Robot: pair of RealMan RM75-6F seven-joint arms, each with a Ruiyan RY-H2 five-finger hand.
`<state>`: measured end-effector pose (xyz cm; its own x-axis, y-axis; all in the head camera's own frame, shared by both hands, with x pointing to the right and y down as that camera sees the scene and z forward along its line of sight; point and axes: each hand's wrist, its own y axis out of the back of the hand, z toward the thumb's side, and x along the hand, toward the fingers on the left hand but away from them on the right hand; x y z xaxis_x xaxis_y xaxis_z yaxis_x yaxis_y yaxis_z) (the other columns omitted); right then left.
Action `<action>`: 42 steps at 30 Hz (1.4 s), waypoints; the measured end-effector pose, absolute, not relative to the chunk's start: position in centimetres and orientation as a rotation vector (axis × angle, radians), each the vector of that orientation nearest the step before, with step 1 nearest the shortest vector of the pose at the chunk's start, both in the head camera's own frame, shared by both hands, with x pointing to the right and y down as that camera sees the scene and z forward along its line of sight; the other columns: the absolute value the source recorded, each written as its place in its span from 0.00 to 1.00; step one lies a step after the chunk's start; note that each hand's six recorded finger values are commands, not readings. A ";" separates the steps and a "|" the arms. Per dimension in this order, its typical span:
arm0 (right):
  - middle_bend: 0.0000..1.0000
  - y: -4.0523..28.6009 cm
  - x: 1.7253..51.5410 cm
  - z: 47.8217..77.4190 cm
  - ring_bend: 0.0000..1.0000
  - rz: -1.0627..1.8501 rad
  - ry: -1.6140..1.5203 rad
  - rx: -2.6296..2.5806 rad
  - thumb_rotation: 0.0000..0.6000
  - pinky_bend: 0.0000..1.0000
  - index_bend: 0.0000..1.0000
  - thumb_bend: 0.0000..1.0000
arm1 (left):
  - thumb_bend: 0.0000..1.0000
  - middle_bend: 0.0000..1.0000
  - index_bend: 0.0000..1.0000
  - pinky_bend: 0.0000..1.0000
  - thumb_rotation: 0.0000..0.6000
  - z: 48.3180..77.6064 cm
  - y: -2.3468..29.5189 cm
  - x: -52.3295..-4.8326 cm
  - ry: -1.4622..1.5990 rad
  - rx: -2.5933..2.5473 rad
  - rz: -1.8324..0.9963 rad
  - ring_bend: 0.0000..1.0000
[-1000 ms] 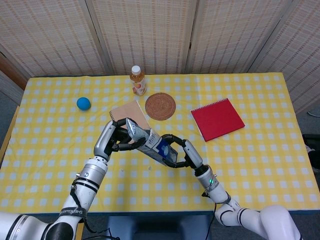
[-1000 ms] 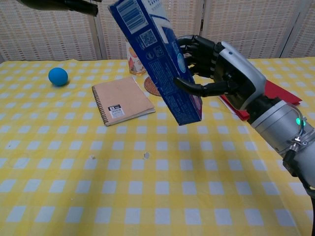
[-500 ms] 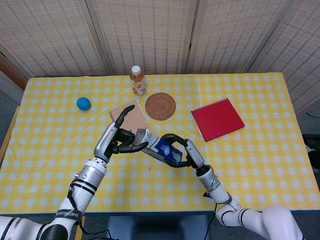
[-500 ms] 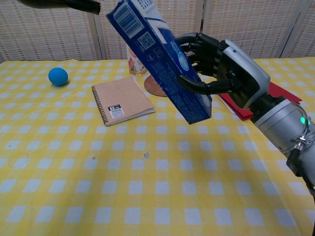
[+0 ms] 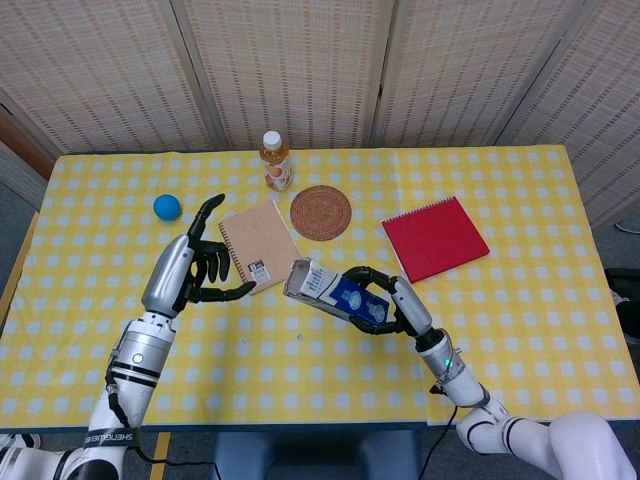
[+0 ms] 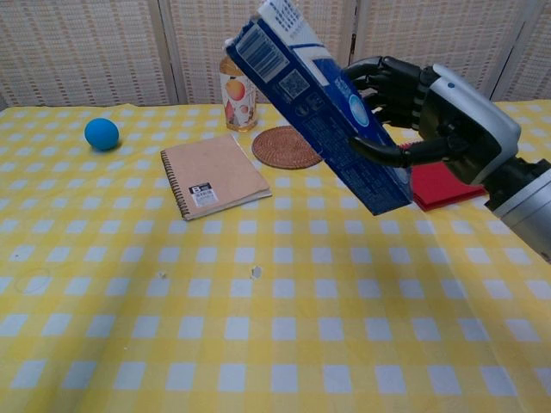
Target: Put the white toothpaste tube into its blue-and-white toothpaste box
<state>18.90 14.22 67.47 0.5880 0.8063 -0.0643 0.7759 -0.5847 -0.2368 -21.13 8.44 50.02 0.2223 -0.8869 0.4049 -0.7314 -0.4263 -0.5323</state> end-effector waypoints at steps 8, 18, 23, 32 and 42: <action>0.32 14.2 22.5 67.4 0.37 0.453 -1.198 -2.593 1.00 0.45 0.34 0.34 | 0.13 0.11 0.09 0.02 1.00 51.5 10.3 -27.6 1.114 -1.825 -1.199 0.02; 0.32 16.5 26.7 68.6 0.36 0.741 -1.060 -2.545 1.00 0.45 0.34 0.34 | 0.13 0.07 0.02 0.00 1.00 54.0 12.5 -31.6 1.009 -1.616 -1.320 0.00; 0.32 17.5 28.2 70.3 0.37 0.853 -1.032 -2.538 1.00 0.45 0.34 0.34 | 0.13 0.07 0.01 0.01 1.00 55.6 13.6 -33.0 0.923 -1.537 -1.355 0.00; 0.29 18.7 29.0 72.7 0.33 1.008 -0.892 -2.511 1.00 0.42 0.30 0.34 | 0.13 0.07 0.00 0.01 1.00 57.9 15.3 -33.8 0.866 -1.572 -1.357 0.00; 0.05 18.3 29.9 72.4 0.14 1.132 -0.830 -2.456 1.00 0.20 0.00 0.34 | 0.13 0.07 0.00 0.02 1.00 59.1 15.6 -34.1 0.867 -1.680 -1.389 0.00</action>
<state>29.89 18.33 72.40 0.5193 0.6201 -0.5881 0.3743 -0.7836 -0.4958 -34.11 15.65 59.14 0.1719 -0.8729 0.4566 -0.0271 -0.4675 -0.8836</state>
